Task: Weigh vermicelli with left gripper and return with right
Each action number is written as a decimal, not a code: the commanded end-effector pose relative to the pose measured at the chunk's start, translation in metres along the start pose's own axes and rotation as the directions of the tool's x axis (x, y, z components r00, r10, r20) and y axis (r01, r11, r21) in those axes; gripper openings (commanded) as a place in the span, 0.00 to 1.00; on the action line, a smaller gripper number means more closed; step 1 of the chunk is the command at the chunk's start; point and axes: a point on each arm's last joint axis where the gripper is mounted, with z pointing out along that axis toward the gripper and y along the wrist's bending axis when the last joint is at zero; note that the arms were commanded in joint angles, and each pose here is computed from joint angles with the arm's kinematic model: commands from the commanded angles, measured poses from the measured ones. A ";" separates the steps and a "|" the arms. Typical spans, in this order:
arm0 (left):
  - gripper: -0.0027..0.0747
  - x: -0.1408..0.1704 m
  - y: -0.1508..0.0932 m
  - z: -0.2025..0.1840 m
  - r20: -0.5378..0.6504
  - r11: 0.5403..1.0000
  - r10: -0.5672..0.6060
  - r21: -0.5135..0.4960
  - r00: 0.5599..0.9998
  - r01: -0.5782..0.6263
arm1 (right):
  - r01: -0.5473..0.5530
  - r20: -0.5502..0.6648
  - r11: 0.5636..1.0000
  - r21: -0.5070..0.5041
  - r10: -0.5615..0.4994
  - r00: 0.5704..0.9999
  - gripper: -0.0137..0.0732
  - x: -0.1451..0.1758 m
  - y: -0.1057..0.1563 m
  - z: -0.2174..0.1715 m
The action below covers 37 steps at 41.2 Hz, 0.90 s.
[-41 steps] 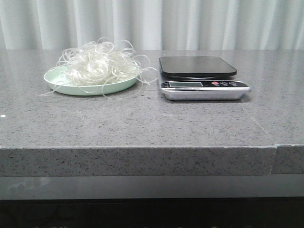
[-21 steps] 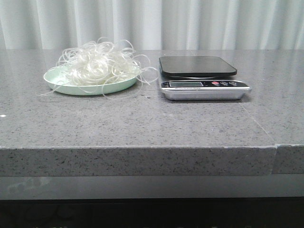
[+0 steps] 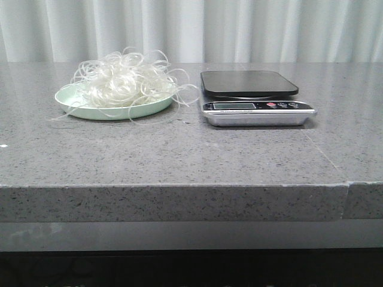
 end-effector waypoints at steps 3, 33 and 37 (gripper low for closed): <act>0.75 -0.013 0.000 -0.001 0.082 1.000 -0.012 0.002 0.997 0.012 | 0.006 0.081 1.000 0.010 -0.007 0.997 0.75 -0.013 -0.001 -0.004; 0.76 -0.057 -0.058 0.068 -0.015 0.930 0.152 0.341 0.988 -0.138 | 0.006 0.079 1.000 0.010 -0.007 0.997 0.75 -0.013 -0.001 -0.004; 0.76 -0.063 -0.075 0.086 -0.019 0.908 0.185 0.385 0.983 -0.164 | 0.006 0.079 1.000 0.010 -0.007 0.997 0.75 -0.013 -0.001 -0.004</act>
